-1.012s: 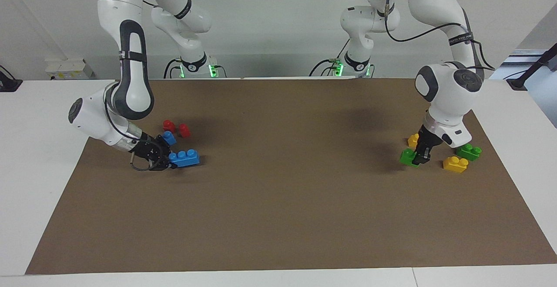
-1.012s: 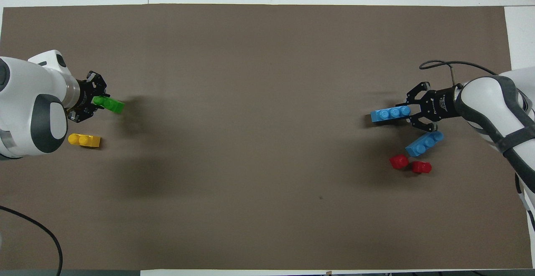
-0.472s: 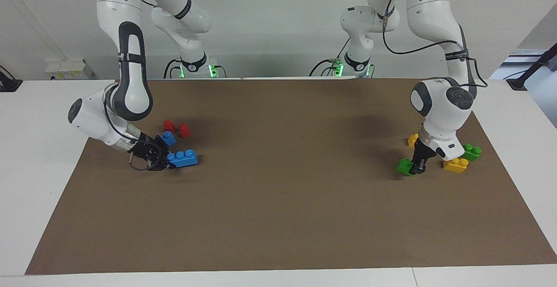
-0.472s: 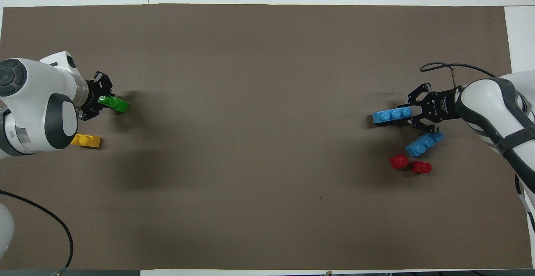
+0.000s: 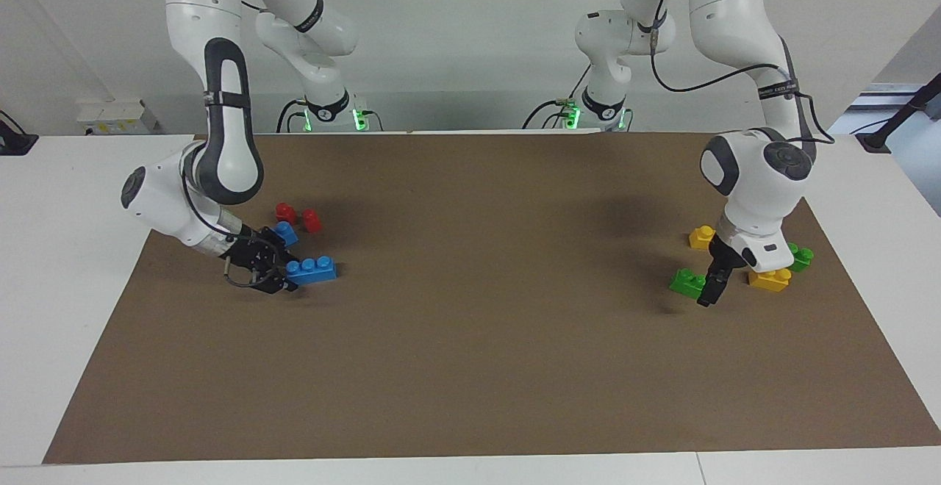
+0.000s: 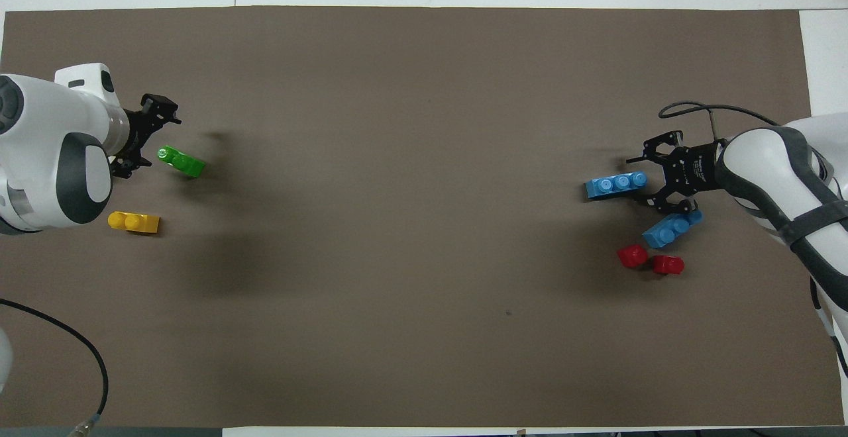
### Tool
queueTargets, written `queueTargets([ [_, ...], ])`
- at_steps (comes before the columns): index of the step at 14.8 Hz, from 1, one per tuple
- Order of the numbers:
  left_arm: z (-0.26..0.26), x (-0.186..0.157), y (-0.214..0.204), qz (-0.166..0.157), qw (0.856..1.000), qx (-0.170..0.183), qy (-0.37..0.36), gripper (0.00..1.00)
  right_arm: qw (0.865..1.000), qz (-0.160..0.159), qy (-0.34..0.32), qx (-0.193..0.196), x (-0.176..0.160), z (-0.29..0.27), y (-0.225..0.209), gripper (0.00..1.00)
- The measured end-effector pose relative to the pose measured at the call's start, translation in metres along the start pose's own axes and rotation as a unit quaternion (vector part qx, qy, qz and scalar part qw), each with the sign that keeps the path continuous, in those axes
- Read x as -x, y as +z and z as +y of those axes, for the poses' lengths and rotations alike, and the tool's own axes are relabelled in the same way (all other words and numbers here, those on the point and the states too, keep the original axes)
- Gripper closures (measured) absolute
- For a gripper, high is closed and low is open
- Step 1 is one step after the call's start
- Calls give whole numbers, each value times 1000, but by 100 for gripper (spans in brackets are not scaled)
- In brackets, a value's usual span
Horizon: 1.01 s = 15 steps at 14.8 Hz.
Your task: Remove green block with left arm and hold with right
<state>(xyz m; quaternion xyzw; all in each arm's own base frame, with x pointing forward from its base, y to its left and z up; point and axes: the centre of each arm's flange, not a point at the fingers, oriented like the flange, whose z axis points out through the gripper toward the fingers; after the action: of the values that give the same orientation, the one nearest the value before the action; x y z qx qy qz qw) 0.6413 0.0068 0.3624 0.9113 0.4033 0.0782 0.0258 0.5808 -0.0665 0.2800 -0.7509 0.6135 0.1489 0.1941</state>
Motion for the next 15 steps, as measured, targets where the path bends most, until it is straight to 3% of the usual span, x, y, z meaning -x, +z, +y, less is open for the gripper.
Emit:
queueTargets([
  [2, 7, -4, -30, -5, 999, -2, 46, 0, 1000, 0, -9, -6, 7, -8, -8, 0],
  [5, 11, -7, -82, -13, 996, -4, 86, 0, 999, 2, -44, -6, 31, -25, -39, 0],
  [9, 5, 5, -153, -40, 980, -14, 195, 0, 989, 49, -133, 34, 83, -28, -97, 0],
  [12, -11, 19, -209, -50, 962, -10, 268, 0, 966, 87, -233, 73, 119, -19, -150, 0],
  [15, -31, 39, -253, -66, 951, -13, 302, 0, 930, 115, -333, 102, 154, -8, -203, 0],
])
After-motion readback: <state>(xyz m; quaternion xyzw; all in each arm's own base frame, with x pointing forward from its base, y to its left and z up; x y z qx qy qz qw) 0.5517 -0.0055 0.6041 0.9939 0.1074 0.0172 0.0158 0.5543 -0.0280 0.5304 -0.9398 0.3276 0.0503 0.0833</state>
